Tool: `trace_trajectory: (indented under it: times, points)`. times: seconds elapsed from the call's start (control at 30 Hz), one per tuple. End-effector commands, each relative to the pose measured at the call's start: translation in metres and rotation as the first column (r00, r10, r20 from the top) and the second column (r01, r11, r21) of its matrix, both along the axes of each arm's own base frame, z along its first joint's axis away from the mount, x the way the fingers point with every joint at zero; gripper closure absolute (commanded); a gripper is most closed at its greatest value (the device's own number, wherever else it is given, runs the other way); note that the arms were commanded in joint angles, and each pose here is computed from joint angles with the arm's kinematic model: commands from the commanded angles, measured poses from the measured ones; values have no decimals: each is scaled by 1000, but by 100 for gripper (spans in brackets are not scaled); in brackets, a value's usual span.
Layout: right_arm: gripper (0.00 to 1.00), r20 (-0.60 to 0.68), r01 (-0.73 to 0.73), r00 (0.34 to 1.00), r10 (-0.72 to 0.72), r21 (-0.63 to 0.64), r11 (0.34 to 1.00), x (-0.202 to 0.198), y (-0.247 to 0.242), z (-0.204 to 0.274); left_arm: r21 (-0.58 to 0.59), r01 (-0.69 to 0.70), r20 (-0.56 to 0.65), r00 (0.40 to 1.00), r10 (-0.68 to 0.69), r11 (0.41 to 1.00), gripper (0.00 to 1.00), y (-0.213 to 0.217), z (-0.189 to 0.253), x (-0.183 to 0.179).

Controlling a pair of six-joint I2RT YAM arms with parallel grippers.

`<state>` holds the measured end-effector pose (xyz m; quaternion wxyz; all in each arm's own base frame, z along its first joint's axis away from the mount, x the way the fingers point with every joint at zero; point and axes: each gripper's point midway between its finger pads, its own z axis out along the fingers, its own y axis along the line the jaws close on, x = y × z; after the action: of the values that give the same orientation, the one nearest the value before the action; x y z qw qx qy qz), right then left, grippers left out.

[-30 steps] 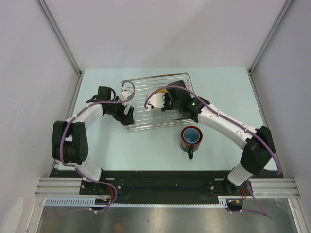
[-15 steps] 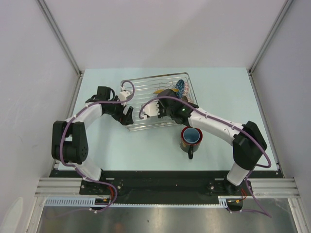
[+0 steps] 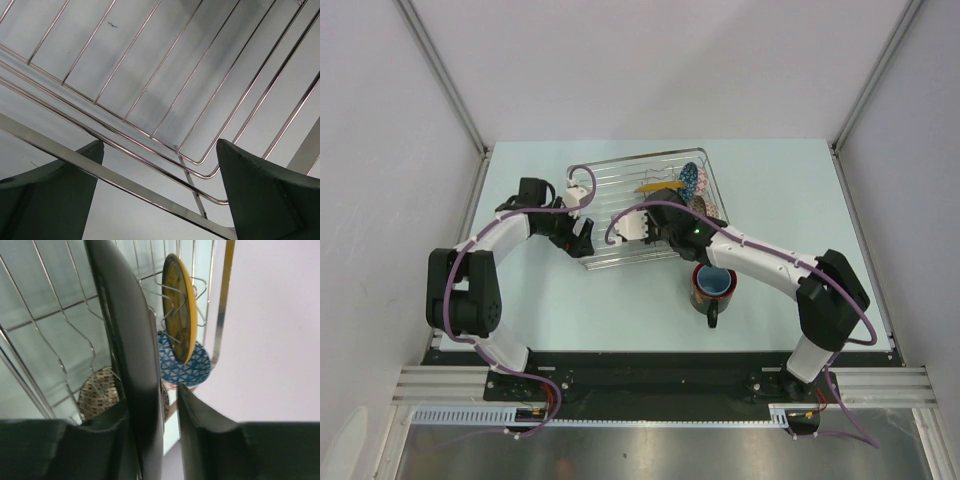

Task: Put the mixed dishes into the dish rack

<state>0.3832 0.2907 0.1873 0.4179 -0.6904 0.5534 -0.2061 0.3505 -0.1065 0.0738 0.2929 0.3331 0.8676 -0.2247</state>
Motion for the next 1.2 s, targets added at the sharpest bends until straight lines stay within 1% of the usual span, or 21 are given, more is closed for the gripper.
trace_trajectory:
  times: [0.0,0.03,0.07,0.4,0.5,0.53,0.57,0.63,0.67,0.7,0.73,0.77,0.8,0.83,0.87,0.9,0.97,1.03,1.1,1.13,1.17]
  points:
    - [43,23,86,996,-89,106,991,-4,-10,24,5,6,31,999,-7,1000,0,5,7,9]
    - [2,17,92,995,-95,112,989,-7,-13,26,4,4,31,1000,-4,1000,0,5,8,10]
    - [0,18,100,995,-103,115,988,-8,-15,27,4,4,34,999,-4,1000,0,5,9,11]
    - [0,-2,173,984,-177,228,958,-33,-33,57,1,-2,45,999,2,1000,0,5,15,16]
    - [0,-25,200,979,-202,318,927,-50,-39,78,4,0,52,999,-1,1000,0,5,19,17]
    - [0,-39,209,977,-209,354,912,-55,-42,85,4,0,58,998,-1,1000,0,5,21,17]
    - [0,-72,237,971,-228,432,870,-65,-47,96,2,3,57,998,-3,1000,0,5,23,17]
    - [0,-125,279,960,-251,486,828,-78,-57,103,0,4,66,998,-4,1000,0,4,27,19]
    - [0,-175,331,943,-282,566,755,-86,-64,113,-2,6,67,998,-6,1000,0,4,28,19]
    - [0,-210,368,930,-303,573,732,-91,-71,111,-5,5,71,997,-5,1000,0,4,31,21]
    - [0,-253,407,913,-319,596,692,-93,-77,110,-5,4,74,997,-4,1000,0,3,32,22]
    - [0,-327,468,884,-334,632,618,-97,-79,108,-9,4,75,997,-3,1000,0,3,33,23]
    - [0,-388,519,855,-345,633,574,-102,-85,103,-11,2,76,997,-1,1000,0,3,34,24]
    - [0,-455,569,822,-343,628,531,-101,-90,95,-13,0,71,997,1,1000,0,2,33,25]
    - [0,-518,618,784,-343,595,513,-106,-94,83,-17,-4,63,998,6,1000,0,2,33,25]
    - [0,-601,683,726,-336,567,461,-109,-90,69,-21,-5,66,998,6,1000,0,1,35,26]
    - [0,-687,752,644,-337,486,445,-118,-90,46,-25,-7,72,997,9,1000,0,1,38,26]
    - [0,-721,821,562,-406,425,382,-117,-94,24,-24,-8,75,997,10,1000,0,1,40,25]
    - [0,-742,848,519,-424,387,362,-123,-95,7,-21,-12,85,996,13,1000,0,2,44,25]
    - [0,-757,860,503,-416,394,324,-125,-95,6,-23,-10,87,996,12,1000,0,2,46,24]
    - [0,-765,866,493,-414,388,314,-127,-95,-2,-24,-10,84,996,12,1000,0,1,47,23]
